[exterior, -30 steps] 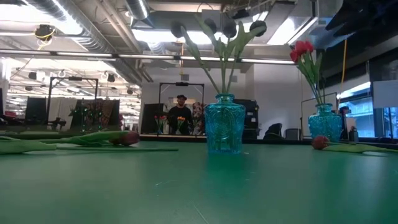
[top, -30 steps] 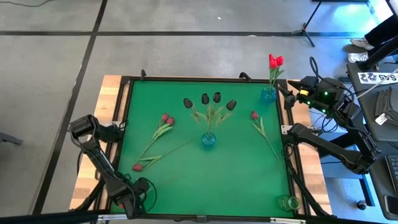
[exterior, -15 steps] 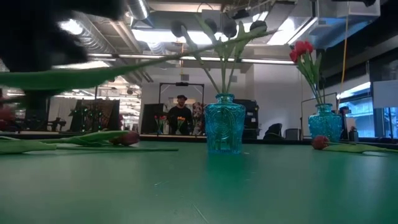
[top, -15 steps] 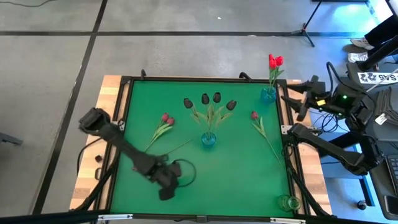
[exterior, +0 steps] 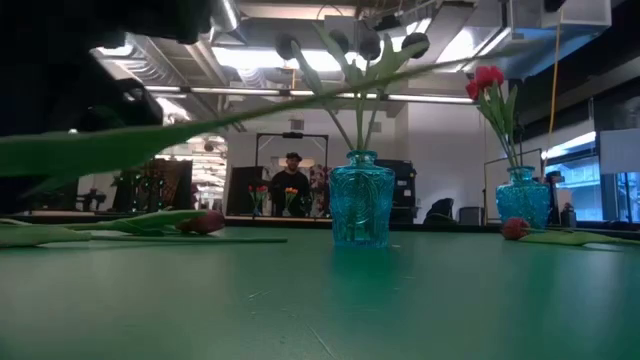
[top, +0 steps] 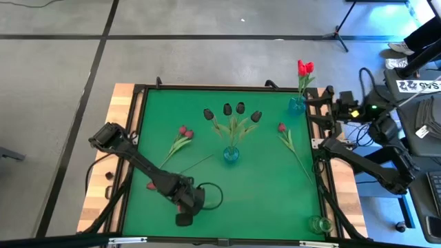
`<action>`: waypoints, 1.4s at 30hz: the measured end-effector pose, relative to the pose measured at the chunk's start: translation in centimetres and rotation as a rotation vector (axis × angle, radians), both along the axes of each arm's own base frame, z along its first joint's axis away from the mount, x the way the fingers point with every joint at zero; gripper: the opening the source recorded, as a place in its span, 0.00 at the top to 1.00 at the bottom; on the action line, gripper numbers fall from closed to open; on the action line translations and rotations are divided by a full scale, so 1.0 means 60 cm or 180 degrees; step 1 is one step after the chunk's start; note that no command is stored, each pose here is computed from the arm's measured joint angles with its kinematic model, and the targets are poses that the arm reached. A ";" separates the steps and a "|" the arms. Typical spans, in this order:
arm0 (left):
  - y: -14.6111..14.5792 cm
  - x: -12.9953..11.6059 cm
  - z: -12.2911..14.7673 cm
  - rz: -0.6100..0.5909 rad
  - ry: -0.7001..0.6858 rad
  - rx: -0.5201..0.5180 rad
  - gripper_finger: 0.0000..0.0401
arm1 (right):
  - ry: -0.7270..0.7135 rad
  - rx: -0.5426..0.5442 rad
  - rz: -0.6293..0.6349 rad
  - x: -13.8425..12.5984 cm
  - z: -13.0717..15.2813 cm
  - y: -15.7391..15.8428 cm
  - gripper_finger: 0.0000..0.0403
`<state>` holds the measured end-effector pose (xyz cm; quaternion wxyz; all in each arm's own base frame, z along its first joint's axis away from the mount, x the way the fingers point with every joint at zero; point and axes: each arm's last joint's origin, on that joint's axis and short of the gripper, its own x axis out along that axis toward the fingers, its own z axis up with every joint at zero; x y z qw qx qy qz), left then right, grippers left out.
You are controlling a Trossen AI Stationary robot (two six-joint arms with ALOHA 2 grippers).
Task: Sort flowers into vase by color
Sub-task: Put the red tulip into the top blue vase
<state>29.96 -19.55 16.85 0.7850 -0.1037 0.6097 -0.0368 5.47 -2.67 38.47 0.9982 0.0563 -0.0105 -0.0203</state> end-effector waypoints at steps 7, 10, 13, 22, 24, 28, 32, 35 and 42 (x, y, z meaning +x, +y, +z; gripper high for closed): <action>0.006 -0.021 -0.011 -0.0030 0.0339 0.0203 0.99 | -0.0326 0.0021 0.0341 0.043 -0.022 -0.018 0.34; 0.026 -0.012 -0.015 0.0005 0.0364 0.0251 0.99 | -0.0318 0.0028 0.0467 0.064 -0.025 -0.019 0.34; 0.045 0.007 -0.014 0.0044 0.0212 0.0213 0.99 | -0.0239 0.0060 0.0621 0.088 -0.030 -0.013 0.34; 0.044 0.037 -0.005 -0.0074 -0.0302 -0.0033 0.99 | 0.0017 -0.0021 0.1031 0.160 -0.050 0.057 0.34; 0.035 0.040 -0.002 -0.0136 -0.0421 -0.0125 0.99 | 0.0043 -0.0062 0.1072 0.171 -0.052 0.079 0.34; 0.017 0.050 0.008 -0.0289 -0.0765 -0.0334 0.99 | 0.0151 -0.0149 0.1023 0.181 -0.044 0.114 0.34; 0.012 0.055 0.012 -0.0387 -0.0942 -0.0339 0.99 | 0.0198 -0.0165 0.1035 0.187 -0.032 0.147 0.34; 0.018 0.057 0.012 -0.0360 -0.0999 -0.0175 0.99 | 0.0272 -0.0129 0.1109 0.192 -0.031 0.179 0.34; 0.017 0.066 0.016 -0.0458 -0.1144 -0.0311 0.99 | 0.0765 -0.0069 0.1233 0.217 -0.081 0.267 0.34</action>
